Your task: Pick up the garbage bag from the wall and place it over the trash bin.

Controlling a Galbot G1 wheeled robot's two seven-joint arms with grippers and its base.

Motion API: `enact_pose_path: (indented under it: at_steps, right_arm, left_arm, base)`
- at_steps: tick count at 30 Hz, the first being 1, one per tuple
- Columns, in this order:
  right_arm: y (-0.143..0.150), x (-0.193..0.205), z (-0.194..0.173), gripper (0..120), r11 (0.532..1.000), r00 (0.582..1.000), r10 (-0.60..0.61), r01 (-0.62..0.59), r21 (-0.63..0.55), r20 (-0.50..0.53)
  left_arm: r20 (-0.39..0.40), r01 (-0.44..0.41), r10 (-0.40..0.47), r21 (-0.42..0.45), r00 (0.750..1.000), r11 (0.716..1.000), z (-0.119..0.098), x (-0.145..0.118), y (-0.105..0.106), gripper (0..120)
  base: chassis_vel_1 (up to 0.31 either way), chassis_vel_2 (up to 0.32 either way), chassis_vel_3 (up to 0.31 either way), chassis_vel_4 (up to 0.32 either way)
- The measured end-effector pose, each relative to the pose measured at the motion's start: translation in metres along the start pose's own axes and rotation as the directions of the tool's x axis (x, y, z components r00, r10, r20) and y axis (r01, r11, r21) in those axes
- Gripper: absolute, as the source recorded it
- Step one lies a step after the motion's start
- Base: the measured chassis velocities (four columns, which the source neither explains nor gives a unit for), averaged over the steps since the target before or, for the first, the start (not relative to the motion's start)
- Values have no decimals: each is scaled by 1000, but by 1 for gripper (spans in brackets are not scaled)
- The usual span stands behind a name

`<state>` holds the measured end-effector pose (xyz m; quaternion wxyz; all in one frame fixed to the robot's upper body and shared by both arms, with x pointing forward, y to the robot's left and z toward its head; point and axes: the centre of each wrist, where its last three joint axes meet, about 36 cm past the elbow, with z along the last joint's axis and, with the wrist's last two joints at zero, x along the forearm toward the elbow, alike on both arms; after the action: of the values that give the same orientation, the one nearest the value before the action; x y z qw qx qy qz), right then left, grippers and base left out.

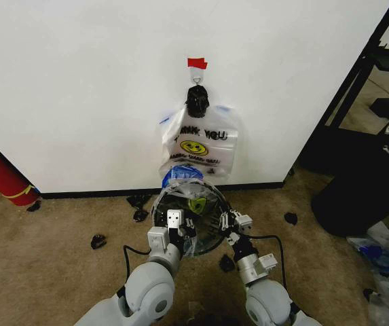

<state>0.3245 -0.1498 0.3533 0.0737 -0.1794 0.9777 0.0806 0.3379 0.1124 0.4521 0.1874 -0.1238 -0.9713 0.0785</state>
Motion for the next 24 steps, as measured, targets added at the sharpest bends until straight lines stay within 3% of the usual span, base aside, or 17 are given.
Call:
enact_pose_path:
  at_steps: [15, 24]
  right_arm:
    - [5, 15, -1, 0, 997, 997, -77, 77, -30, 5]
    - [3, 22, -2, 0, 990, 990, -139, 140, -36, 25]
  left_arm:
    - [23, 22, -21, -37, 1000, 999, 0, -33, -5, 0]
    - [25, 57, -56, -61, 998, 997, 0, -49, 3, 0]
  base:
    - [0, 0, 0, 0]
    - [0, 0, 0, 0]
